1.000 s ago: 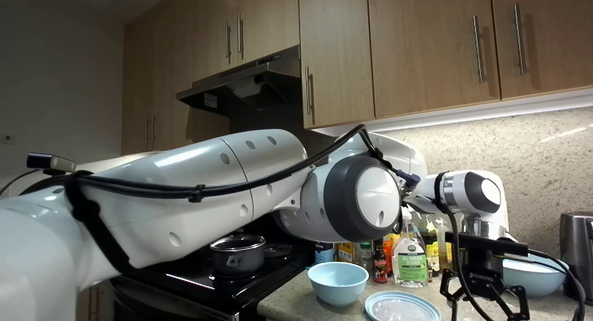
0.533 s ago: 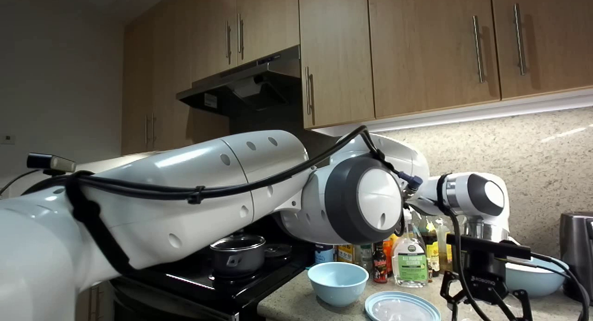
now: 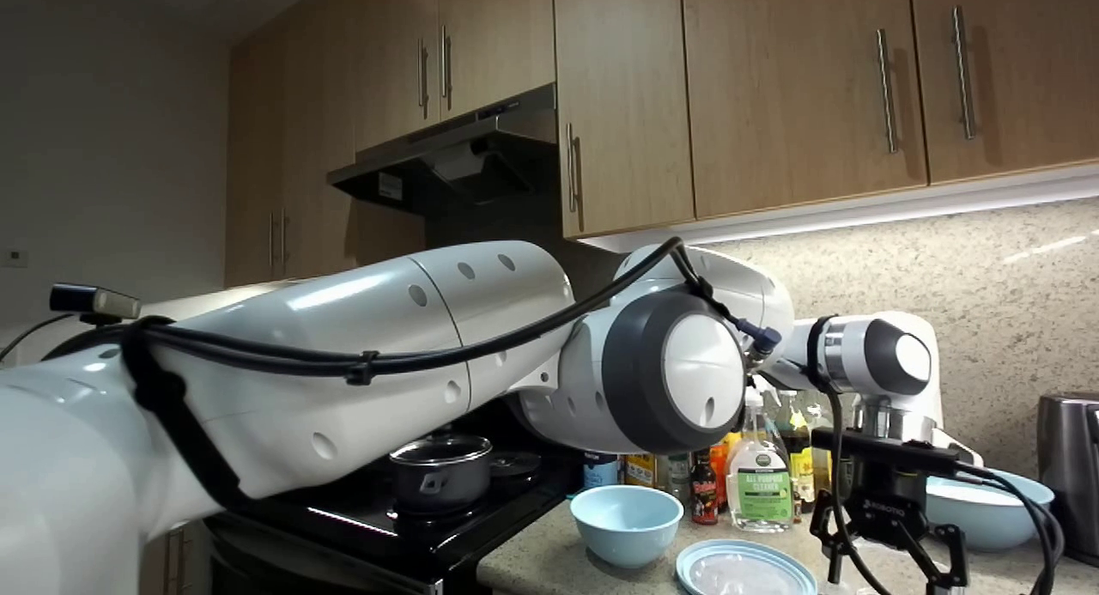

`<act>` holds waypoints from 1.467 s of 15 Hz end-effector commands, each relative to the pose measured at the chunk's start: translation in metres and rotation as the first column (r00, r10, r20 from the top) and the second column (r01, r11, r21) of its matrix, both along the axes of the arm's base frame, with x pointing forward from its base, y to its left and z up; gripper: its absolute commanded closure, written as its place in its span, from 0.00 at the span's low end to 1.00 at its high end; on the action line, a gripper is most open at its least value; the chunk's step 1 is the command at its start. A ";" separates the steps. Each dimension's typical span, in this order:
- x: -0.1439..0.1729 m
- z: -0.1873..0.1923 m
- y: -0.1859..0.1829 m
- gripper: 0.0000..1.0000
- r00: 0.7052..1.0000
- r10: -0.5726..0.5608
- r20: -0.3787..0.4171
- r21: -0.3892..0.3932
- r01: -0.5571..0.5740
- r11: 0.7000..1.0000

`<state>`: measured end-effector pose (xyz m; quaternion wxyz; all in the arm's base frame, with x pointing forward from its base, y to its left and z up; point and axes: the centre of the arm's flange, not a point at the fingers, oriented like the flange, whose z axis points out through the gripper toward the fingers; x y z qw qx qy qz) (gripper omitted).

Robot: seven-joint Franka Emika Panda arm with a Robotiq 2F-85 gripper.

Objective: Put the spoon on the white plate

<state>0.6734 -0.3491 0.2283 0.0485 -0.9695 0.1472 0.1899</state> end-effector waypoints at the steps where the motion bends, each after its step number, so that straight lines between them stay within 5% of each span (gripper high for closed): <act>1: 0.019 -0.001 -0.001 0.00 0.995 -0.076 0.061 -0.046 0.079 0.996; 13: 0.010 -0.022 -0.001 0.00 0.997 -0.081 -0.009 -0.030 0.081 0.996; 14: 0.010 -0.022 -0.001 0.25 0.997 -0.079 -0.012 -0.028 0.079 0.996; 22: 0.007 -0.023 -0.002 0.74 0.995 -0.090 -0.035 -0.039 0.088 0.995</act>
